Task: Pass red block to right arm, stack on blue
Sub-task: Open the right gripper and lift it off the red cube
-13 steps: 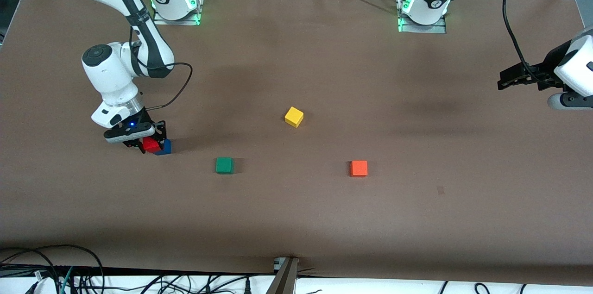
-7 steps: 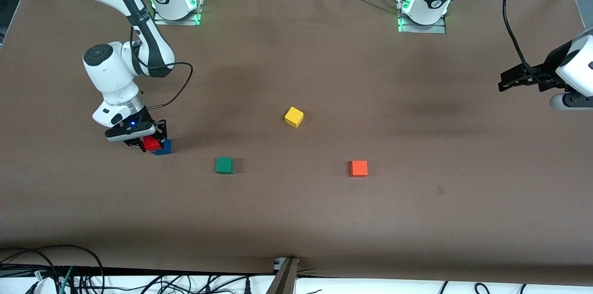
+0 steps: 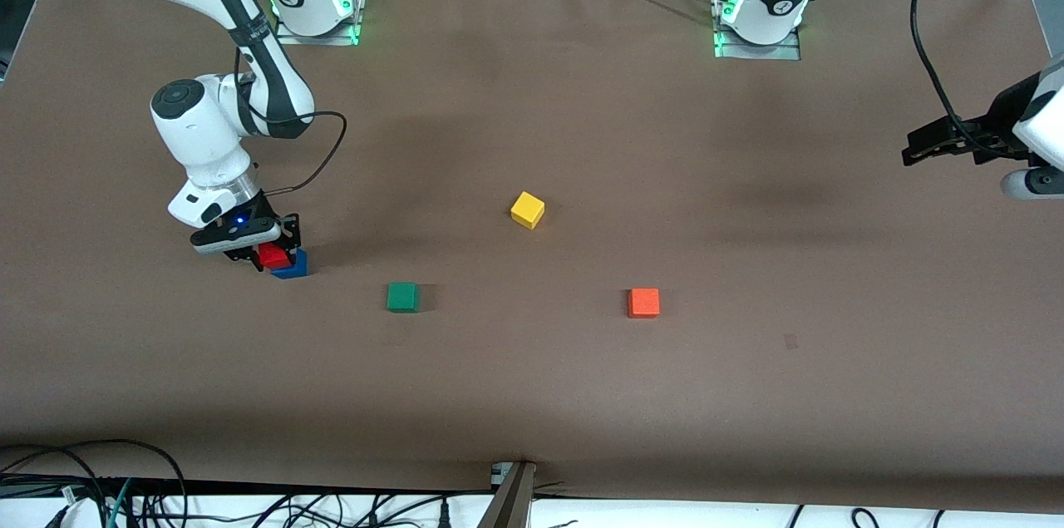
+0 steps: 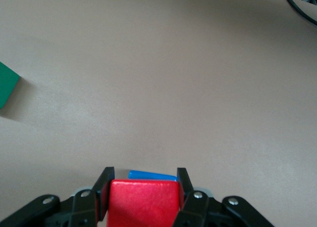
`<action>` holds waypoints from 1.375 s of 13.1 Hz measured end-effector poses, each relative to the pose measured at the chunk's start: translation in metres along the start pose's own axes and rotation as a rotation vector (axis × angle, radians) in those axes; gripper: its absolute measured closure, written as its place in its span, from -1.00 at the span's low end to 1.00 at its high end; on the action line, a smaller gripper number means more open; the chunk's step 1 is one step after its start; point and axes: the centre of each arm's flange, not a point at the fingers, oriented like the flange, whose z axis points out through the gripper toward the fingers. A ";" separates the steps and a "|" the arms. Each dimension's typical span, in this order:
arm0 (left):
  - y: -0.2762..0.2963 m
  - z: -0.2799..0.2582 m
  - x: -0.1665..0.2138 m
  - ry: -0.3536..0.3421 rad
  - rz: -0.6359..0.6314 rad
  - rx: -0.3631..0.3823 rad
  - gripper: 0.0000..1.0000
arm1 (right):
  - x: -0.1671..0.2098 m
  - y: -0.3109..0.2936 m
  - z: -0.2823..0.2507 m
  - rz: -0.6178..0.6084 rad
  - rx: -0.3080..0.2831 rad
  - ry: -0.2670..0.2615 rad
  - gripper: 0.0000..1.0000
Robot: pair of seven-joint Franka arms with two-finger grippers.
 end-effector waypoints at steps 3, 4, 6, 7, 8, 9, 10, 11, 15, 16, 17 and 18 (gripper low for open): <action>-0.003 0.000 0.000 0.000 -0.006 -0.010 -1.00 | -0.003 0.000 0.005 -0.001 -0.006 0.009 -0.12; -0.001 0.000 0.000 0.000 -0.002 -0.011 -1.00 | -0.004 -0.001 0.007 -0.002 -0.008 0.011 -0.12; 0.007 0.000 0.000 0.000 0.008 -0.006 -1.00 | -0.004 0.000 0.007 -0.002 -0.011 0.018 -0.12; 0.012 0.000 -0.001 0.000 0.013 -0.001 -1.00 | -0.004 0.000 0.007 -0.002 -0.011 0.019 -0.22; 0.015 0.000 -0.002 0.000 0.016 0.009 -1.00 | -0.003 0.000 0.006 -0.002 -0.011 0.021 -0.38; 0.016 0.001 -0.003 -0.002 0.016 0.024 -1.00 | -0.002 0.000 0.006 -0.002 -0.012 0.024 -0.59; 0.015 0.002 -0.005 0.001 0.015 0.037 -1.00 | -0.001 0.001 0.005 -0.001 -0.012 0.026 -0.78; 0.014 0.002 -0.007 0.010 0.014 0.041 -1.00 | 0.001 0.001 0.003 0.000 -0.010 0.024 -0.98; 0.018 0.001 -0.014 0.020 0.022 0.043 -1.00 | 0.022 0.010 -0.024 0.014 0.043 -0.106 -1.00; 0.019 0.001 -0.014 0.021 0.023 0.043 -1.00 | 0.032 0.015 -0.037 0.021 0.066 -0.162 -1.00; 0.019 0.002 -0.014 0.021 0.024 0.043 -1.00 | 0.045 0.022 -0.054 0.028 0.091 -0.224 -1.00; 0.019 0.001 -0.014 0.024 0.024 0.043 -1.00 | 0.059 0.030 -0.072 0.036 0.114 -0.283 -1.00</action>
